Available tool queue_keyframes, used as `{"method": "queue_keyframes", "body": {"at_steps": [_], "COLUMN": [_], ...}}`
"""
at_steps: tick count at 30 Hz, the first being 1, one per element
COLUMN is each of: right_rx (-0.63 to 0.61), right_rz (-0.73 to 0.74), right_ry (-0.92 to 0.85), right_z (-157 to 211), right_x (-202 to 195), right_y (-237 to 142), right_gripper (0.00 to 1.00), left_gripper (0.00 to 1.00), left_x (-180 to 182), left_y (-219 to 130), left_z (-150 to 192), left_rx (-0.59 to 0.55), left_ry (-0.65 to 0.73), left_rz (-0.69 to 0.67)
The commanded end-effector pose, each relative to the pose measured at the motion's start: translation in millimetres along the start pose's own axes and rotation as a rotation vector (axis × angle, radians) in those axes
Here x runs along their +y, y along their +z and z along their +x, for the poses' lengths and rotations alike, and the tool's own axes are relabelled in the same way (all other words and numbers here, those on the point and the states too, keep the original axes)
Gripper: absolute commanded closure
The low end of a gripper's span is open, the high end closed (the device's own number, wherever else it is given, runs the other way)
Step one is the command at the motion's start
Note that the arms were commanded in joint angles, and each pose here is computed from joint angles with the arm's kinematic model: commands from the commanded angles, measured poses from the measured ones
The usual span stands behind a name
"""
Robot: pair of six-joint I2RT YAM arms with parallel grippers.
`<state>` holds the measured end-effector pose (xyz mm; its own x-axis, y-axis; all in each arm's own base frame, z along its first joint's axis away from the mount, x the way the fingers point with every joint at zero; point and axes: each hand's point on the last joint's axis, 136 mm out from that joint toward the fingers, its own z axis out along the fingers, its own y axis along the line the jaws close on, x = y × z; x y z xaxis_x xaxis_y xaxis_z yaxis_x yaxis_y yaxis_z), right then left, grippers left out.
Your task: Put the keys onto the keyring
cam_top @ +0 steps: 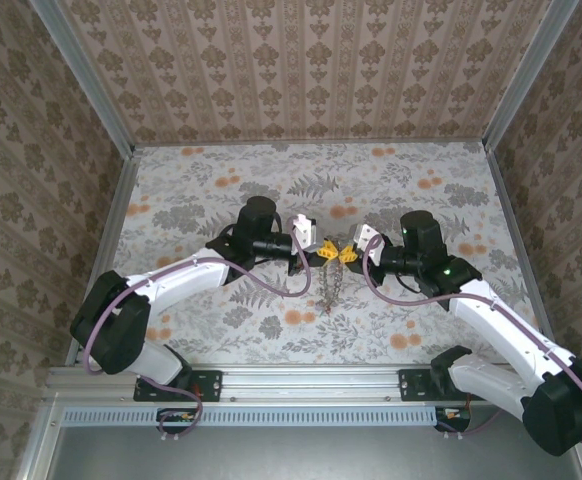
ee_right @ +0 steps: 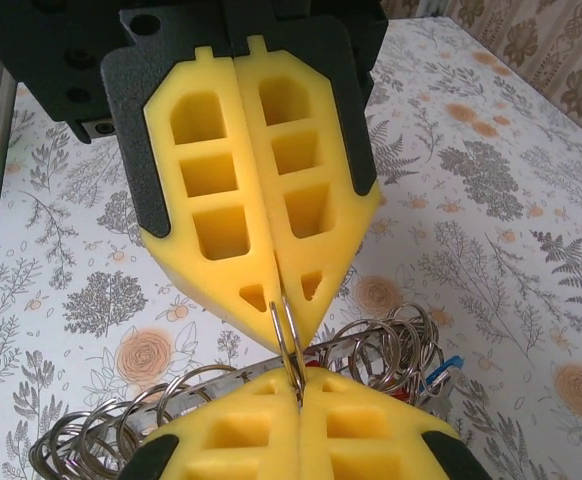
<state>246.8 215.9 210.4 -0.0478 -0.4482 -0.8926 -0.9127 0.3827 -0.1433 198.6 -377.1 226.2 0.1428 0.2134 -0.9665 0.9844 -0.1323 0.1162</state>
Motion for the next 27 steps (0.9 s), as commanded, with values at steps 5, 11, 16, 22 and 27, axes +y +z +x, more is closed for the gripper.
{"method": "queue_keyframes", "body": {"at_steps": [5, 11, 16, 22, 27], "right_rx": [0.030, 0.073, 0.083, 0.086, 0.088], "right_rz": [0.001, -0.004, -0.008, -0.013, -0.012], "right_ry": [-0.029, -0.041, -0.050, -0.056, -0.056], "right_z": [-12, -11, -12, -13, -15], "right_x": [-2, 0, 0, 1, 0], "right_y": [-8, -9, -9, -9, -9], "right_gripper": [1.00, 1.00, 1.00, 1.00, 1.00], "left_gripper": [0.80, 0.77, 0.76, 0.77, 0.79], "left_x": [-8, -9, -7, -11, -11], "left_y": [-1, -1, 0, 5, 7], "left_z": [-1, -2, -8, -7, -5], "left_rx": [0.055, 0.126, 0.128, 0.162, 0.177], "left_ry": [0.025, 0.052, 0.070, 0.083, 0.090], "left_rz": [0.036, 0.043, 0.036, 0.063, 0.070]}}
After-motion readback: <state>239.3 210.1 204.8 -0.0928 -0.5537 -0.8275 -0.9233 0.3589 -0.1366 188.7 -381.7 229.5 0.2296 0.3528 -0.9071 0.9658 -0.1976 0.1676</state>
